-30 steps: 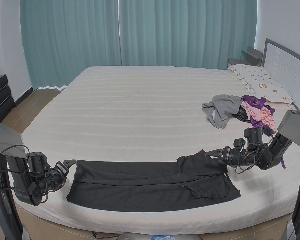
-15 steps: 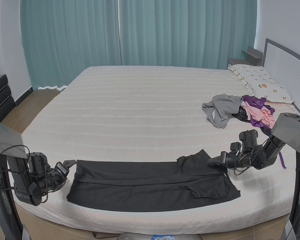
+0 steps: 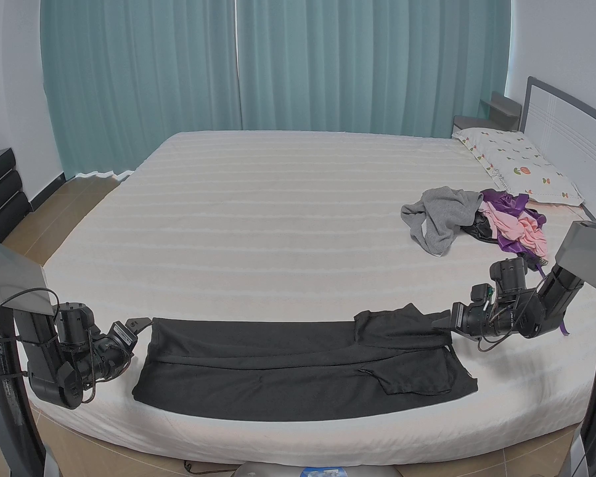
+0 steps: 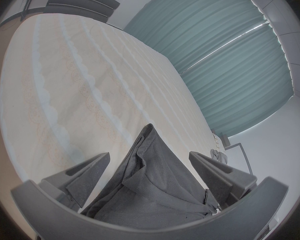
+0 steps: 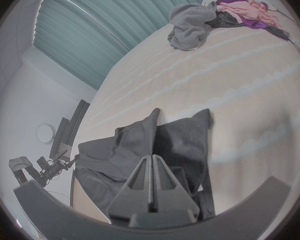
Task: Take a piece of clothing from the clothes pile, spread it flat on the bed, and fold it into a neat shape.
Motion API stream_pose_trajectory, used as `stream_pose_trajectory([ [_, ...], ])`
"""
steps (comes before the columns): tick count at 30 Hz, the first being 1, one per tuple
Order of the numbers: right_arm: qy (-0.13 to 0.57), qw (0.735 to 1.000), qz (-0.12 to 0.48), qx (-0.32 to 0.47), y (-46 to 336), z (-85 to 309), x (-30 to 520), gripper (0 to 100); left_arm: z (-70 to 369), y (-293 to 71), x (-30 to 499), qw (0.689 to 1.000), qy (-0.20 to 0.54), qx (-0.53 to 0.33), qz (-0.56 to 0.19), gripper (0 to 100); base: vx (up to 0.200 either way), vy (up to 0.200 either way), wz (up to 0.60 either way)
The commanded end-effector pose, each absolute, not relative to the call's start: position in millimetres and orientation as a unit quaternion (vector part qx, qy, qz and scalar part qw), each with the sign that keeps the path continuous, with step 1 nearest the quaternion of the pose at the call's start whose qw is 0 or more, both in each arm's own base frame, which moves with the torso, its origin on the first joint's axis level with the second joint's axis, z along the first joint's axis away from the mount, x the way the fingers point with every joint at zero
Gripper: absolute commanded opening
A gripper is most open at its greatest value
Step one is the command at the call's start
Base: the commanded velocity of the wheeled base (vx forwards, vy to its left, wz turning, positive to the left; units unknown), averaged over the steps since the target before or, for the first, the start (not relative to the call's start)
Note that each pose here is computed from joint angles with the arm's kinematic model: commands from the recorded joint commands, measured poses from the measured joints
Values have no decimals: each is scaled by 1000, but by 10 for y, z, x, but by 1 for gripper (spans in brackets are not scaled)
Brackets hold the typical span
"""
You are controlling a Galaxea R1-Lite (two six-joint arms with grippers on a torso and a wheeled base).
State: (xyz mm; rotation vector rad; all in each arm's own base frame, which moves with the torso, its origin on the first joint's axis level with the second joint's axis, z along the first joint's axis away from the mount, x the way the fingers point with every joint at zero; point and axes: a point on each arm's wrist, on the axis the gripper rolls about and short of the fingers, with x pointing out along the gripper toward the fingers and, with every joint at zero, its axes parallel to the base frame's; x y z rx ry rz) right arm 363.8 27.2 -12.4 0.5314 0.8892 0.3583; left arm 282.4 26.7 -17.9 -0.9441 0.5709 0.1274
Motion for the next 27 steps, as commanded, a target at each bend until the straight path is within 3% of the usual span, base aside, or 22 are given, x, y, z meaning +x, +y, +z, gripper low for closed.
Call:
stream_pose_trajectory([
  [1, 420, 855, 161, 259, 174, -58, 3546, 0, -186, 268, 2820, 849, 272, -449, 61, 100, 0, 0, 0],
  [16, 419, 851, 175, 262, 131, 90, 3329, 0, -186, 268, 2820, 849, 272, -449, 61, 100, 0, 0, 0],
  [27, 447, 845, 171, 239, 99, -45, 3133, 0, -153, 254, 2772, 848, 274, -449, 61, 100, 0, 0, 0],
])
